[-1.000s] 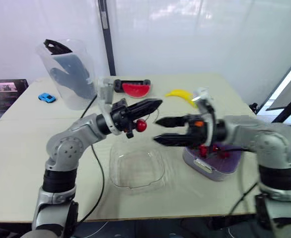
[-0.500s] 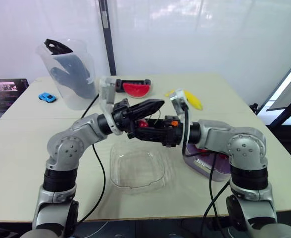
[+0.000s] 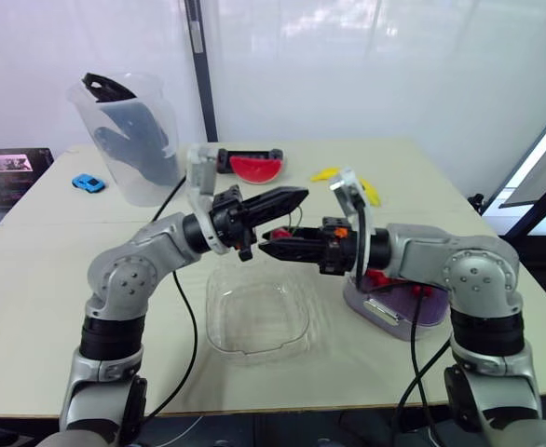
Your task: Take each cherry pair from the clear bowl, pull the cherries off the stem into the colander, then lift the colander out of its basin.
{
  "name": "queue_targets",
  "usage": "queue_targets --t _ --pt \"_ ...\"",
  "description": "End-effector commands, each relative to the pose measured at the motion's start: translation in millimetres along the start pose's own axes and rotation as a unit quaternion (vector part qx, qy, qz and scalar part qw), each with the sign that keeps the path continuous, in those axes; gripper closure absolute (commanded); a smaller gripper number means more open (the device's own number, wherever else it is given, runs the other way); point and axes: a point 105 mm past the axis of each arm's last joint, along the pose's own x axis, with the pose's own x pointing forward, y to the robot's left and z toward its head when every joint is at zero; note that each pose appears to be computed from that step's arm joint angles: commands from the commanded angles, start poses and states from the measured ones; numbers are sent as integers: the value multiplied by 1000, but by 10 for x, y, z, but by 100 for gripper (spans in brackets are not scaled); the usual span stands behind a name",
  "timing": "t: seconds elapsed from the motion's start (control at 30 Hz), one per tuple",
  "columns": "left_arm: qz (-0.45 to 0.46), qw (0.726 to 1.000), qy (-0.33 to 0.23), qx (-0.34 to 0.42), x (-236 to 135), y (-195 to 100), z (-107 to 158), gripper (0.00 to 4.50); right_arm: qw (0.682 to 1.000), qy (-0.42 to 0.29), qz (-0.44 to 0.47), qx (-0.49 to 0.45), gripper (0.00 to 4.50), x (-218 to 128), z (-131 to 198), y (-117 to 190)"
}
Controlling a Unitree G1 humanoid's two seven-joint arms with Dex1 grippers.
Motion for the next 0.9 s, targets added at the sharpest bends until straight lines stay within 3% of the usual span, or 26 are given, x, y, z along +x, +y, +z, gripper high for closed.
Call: queue_targets --t 0.03,0.2,0.67,0.9 --pt "-15 1000 -4 19 31 -76 67 450 1000 5 5 -10 328 -18 10 17" --pt "-22 999 -3 23 75 -86 69 450 999 31 0 -17 355 -11 -76 0" --pt "-16 999 7 30 19 -36 60 450 990 132 -5 -43 355 -121 -422 60" --pt "2 999 18 46 -98 44 127 450 988 139 -48 -57 355 -411 -360 -26"
